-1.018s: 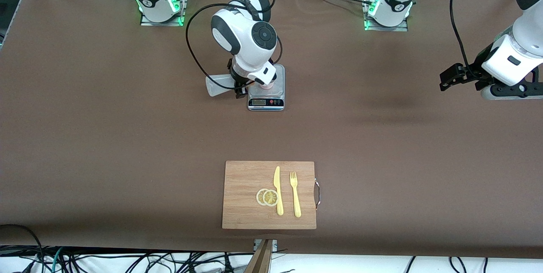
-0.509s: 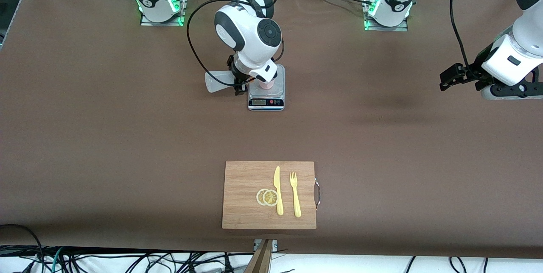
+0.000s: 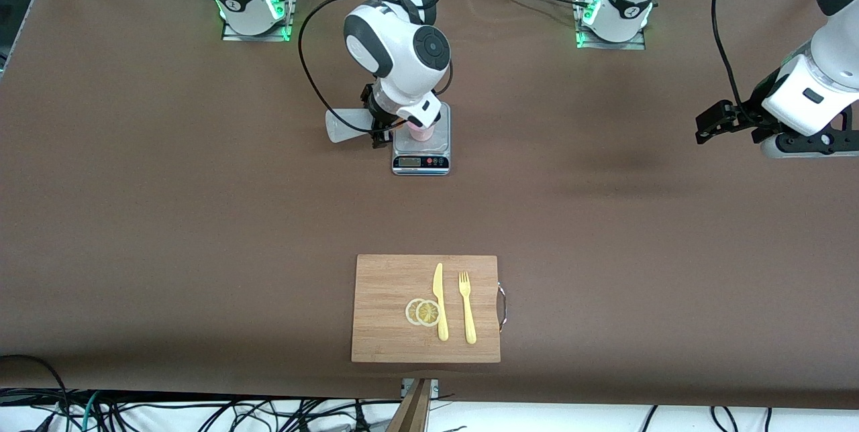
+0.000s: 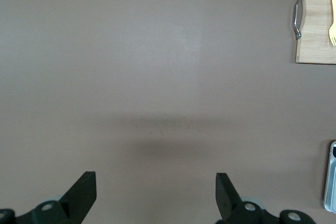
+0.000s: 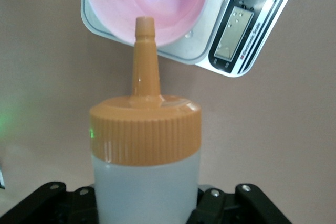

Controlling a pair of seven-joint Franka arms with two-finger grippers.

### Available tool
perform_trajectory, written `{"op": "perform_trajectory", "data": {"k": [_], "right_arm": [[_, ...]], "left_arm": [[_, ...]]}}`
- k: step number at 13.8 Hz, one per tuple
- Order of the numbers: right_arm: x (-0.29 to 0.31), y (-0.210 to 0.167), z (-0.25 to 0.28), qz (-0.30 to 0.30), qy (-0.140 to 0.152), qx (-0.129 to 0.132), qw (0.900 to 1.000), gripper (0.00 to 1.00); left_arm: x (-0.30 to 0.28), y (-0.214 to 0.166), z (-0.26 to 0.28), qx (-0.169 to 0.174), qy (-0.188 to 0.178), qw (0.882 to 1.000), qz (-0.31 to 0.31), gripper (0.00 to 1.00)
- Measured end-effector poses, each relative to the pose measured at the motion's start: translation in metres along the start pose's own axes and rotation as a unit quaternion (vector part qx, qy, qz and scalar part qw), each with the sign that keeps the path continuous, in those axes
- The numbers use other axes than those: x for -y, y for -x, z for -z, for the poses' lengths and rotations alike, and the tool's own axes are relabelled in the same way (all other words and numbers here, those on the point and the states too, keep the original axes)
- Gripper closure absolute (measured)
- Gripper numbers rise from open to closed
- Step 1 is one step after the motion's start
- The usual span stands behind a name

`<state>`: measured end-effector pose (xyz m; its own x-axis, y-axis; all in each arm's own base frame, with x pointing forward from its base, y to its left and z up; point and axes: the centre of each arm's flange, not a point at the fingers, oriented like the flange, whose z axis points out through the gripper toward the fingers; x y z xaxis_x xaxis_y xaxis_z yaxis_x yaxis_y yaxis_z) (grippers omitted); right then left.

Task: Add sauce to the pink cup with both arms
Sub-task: 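Tilt the bottle nozzle into the pink cup with the right gripper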

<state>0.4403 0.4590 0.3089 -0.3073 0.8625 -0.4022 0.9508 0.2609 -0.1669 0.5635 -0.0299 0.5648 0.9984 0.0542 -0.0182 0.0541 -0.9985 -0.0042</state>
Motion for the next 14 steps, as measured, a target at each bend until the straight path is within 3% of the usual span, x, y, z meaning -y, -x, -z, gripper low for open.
{"op": "perform_trajectory", "data": {"k": [5, 14], "right_arm": [[-0.004, 0.000, 0.006, -0.006, -0.010, 0.012, 1.000, 0.79], [-0.010, 0.000, 0.002, 0.003, -0.009, 0.012, 1.000, 0.79]], "left_arm": [[0.000, 0.000, 0.000, 0.000, 0.000, 1.000, 0.000, 0.00], [0.000, 0.000, 0.000, 0.000, 0.000, 1.000, 0.000, 0.00]]}}
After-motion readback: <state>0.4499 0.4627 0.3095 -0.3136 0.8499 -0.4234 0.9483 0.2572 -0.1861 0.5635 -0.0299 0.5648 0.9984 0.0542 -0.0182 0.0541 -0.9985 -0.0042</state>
